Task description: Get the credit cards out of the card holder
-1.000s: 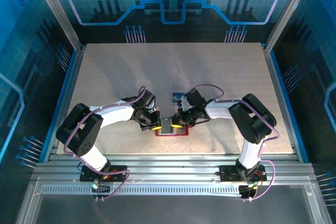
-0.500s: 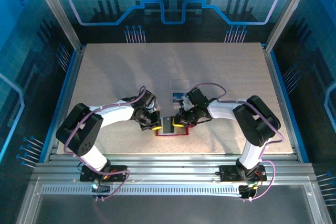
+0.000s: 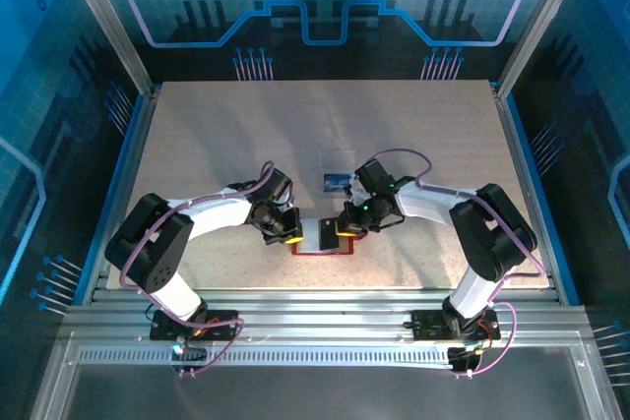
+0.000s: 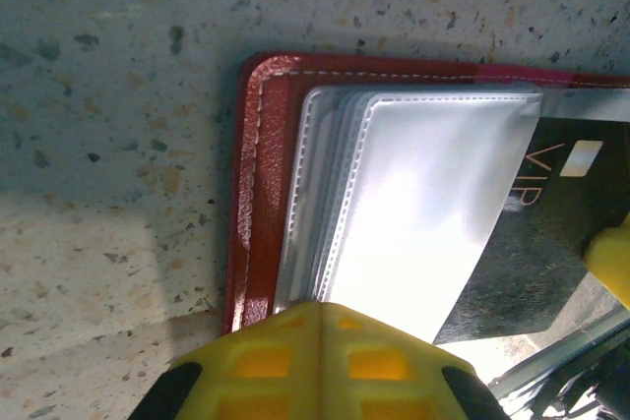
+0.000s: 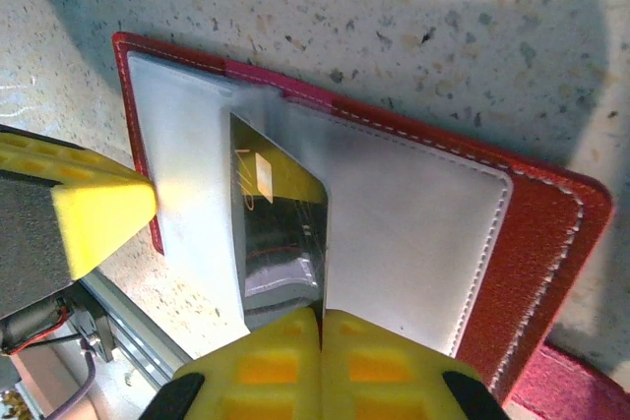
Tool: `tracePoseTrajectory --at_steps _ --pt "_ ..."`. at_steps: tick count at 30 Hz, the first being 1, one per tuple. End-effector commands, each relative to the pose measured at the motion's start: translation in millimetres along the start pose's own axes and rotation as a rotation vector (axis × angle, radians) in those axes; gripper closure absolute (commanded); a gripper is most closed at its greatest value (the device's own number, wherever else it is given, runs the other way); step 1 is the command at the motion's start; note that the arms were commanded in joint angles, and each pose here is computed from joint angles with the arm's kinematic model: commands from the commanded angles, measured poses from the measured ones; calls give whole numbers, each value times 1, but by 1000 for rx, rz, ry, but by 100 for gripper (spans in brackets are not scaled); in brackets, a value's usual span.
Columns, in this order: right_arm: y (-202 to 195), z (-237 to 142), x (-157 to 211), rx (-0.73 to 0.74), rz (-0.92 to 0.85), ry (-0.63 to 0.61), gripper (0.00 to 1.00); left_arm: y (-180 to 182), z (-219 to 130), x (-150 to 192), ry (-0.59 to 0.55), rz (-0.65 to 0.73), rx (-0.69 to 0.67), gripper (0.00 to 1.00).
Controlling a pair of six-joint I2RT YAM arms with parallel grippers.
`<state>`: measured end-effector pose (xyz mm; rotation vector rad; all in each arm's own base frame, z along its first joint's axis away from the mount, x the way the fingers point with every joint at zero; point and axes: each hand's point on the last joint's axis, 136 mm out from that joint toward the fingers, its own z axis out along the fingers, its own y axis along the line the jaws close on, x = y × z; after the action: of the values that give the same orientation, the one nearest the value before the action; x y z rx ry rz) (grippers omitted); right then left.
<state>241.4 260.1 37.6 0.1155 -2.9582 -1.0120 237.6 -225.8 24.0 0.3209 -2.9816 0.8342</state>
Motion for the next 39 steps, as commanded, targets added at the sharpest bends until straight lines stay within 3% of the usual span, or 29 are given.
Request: tracePoseTrajectory --at_steps 1,23,31,39 --pt "-6 -12 -1 58 -12 -4 99 4 -2 0 11 -5 -22 97" --pt "-2 -15 -5 61 -4 -16 98 1 -3 0 8 -4 -12 95" --pt "14 -9 -2 -29 23 -2 89 0 -3 -1 8 -1 -7 95" --pt "21 -10 4 -33 23 2 87 -2 -3 -1 9 0 -2 95"
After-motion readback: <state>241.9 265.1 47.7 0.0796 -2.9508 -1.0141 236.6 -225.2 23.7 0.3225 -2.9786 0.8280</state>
